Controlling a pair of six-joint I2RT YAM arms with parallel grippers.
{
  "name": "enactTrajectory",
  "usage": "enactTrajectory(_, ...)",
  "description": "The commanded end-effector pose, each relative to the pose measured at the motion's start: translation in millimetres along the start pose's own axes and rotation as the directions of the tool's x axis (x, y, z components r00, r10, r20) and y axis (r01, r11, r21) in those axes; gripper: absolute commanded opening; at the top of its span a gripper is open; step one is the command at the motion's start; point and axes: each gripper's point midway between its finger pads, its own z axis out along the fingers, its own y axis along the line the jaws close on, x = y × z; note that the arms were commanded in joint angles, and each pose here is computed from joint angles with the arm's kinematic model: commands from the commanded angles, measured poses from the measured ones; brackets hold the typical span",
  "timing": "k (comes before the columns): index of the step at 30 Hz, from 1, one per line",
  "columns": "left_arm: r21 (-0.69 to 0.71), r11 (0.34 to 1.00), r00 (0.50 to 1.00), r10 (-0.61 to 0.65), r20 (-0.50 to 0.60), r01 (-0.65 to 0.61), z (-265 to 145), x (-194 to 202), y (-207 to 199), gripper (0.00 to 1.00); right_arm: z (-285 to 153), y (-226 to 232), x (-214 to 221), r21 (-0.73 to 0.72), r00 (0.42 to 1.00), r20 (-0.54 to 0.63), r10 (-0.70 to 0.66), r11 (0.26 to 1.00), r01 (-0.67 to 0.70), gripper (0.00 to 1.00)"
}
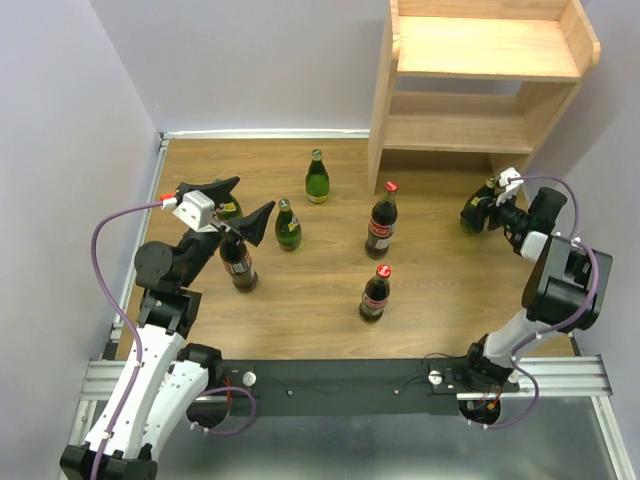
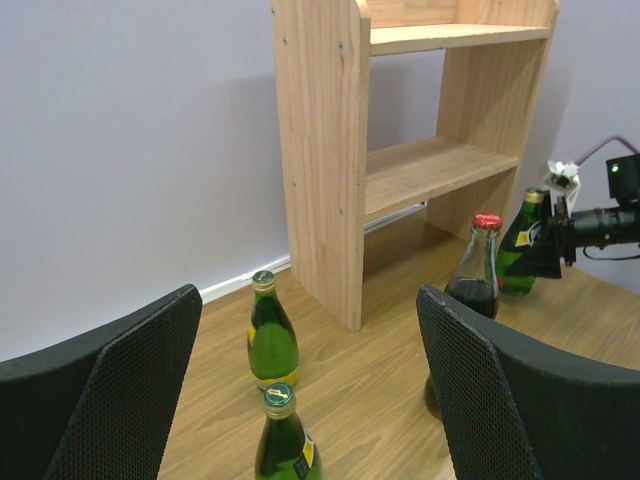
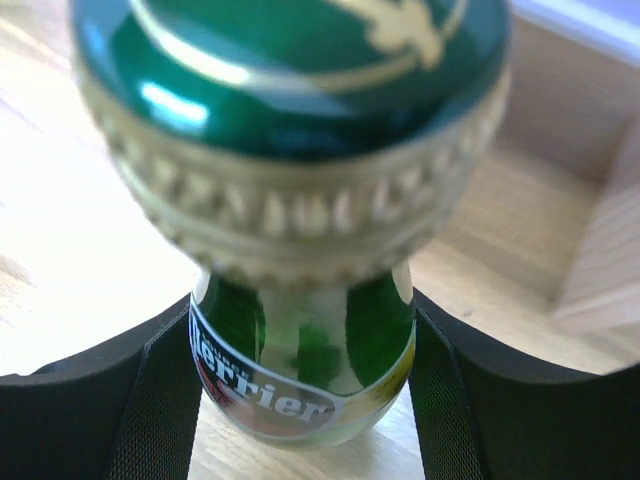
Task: Place and organize the beverage onto the shelf
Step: Pick up the drink from the center of the board.
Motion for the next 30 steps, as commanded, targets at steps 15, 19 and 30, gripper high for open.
enactTrajectory(15,0.014,1.0,1.0,0.019,0.025,-0.019,-3.3,-8.9,-4.7,0.96,-68.8,-43.7,-188.0,0.313,0.98,0.174,-0.098,0.949,0.039,0.01)
enactTrajectory(19,0.014,1.0,0.999,0.019,0.026,-0.02,-3.3,-9.3,-4.7,0.96,-73.8,-57.7,-214.3,0.351,0.975,0.198,-0.099,0.936,0.024,0.01)
enactTrajectory(30,0.014,1.0,1.0,0.02,0.023,-0.02,-2.5,-8.1,-4.2,0.96,-71.6,-90.7,-257.3,0.394,0.962,0.254,-0.097,0.919,-0.012,0.01)
